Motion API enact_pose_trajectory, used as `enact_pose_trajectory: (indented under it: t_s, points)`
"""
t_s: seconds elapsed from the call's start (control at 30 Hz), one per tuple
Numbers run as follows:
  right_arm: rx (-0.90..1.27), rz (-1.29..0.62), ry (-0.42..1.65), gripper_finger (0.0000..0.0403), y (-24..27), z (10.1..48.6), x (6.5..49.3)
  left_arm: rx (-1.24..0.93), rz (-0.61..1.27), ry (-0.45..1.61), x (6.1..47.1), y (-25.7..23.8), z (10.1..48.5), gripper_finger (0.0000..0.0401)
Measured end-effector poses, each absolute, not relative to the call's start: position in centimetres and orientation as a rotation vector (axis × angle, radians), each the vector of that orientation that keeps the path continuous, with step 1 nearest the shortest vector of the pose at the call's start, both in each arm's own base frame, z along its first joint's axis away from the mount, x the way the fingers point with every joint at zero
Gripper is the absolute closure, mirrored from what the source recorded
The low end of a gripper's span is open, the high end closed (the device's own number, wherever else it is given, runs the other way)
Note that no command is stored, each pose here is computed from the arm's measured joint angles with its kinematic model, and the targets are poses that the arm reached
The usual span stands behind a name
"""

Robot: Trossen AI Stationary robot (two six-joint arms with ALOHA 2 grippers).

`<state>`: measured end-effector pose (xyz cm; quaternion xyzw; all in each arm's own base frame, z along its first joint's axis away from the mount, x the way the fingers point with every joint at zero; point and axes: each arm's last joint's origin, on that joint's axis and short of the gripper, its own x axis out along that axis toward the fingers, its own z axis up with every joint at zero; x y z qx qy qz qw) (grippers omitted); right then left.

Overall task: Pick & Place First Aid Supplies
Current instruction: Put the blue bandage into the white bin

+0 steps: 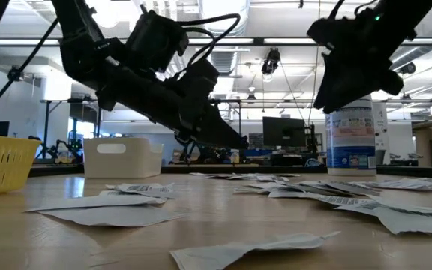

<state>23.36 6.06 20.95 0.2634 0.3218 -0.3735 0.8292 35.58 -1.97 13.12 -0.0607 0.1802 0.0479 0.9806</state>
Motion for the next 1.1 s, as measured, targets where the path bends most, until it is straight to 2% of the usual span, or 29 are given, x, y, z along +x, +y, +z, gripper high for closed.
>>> enact_pose_trajectory:
  t_s: [0.33, 0.67, 0.87, 1.1]
  points:
    - [0.595, -0.704, 0.542, 0.0298, 5.0, 19.2, 24.4, -0.045, -0.013, 0.354, 36.5, -2.3, 11.4, 0.0401]
    - [0.670, -0.663, 0.440, 0.0317, 4.7, 17.1, 23.9, -0.047, 0.016, 0.411, 37.4, -2.2, 9.1, 0.0401]
    - [0.731, -0.620, 0.468, 0.0327, 4.9, 15.0, 24.3, -0.085, 0.037, 0.456, 37.3, -2.2, 8.7, 0.0401]
    - [0.740, -0.578, 0.573, 0.0326, 5.8, 13.0, 26.7, -0.118, 0.049, 0.490, 37.1, -2.2, 8.5, 0.0401]
